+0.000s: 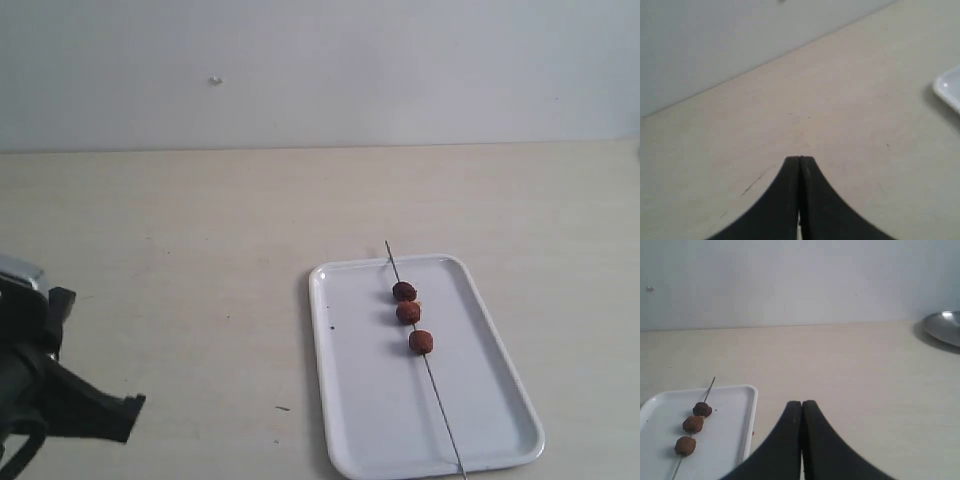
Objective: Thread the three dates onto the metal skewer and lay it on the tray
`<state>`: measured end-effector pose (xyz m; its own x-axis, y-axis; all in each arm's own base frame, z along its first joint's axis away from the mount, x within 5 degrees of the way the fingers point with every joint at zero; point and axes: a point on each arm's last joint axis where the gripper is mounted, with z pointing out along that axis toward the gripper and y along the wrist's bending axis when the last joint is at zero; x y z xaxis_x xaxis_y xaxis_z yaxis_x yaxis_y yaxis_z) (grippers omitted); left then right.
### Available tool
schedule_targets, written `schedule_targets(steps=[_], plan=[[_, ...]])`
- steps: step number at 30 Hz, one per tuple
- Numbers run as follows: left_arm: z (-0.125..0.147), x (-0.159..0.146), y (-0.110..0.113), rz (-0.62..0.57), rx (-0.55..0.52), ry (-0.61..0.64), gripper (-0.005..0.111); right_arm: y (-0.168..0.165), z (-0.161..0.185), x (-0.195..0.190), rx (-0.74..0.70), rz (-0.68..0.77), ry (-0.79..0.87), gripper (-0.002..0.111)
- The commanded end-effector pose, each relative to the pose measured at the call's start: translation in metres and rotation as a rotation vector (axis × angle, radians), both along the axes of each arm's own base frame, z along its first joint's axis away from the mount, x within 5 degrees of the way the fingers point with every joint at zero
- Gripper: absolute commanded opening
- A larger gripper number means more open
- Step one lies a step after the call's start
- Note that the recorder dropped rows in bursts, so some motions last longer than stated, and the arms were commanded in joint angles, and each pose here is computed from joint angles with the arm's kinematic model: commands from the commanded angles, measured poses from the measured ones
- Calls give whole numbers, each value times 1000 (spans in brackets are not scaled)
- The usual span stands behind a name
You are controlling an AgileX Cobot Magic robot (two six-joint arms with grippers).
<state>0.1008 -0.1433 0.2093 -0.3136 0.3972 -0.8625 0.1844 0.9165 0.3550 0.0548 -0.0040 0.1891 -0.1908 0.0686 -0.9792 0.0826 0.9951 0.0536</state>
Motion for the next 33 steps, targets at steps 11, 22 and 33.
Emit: schedule_targets(steps=[11,22,33], plan=[[32,53,27,-265,-464,93,0,0,-1,0,-2,-5,-2,0],[73,10,96,-166,-729,54,0,0,-1,0,-2,-5,-2,0],[83,-16,101,-238,-663,-46,0,0,-1,0,-2,-5,-2,0]])
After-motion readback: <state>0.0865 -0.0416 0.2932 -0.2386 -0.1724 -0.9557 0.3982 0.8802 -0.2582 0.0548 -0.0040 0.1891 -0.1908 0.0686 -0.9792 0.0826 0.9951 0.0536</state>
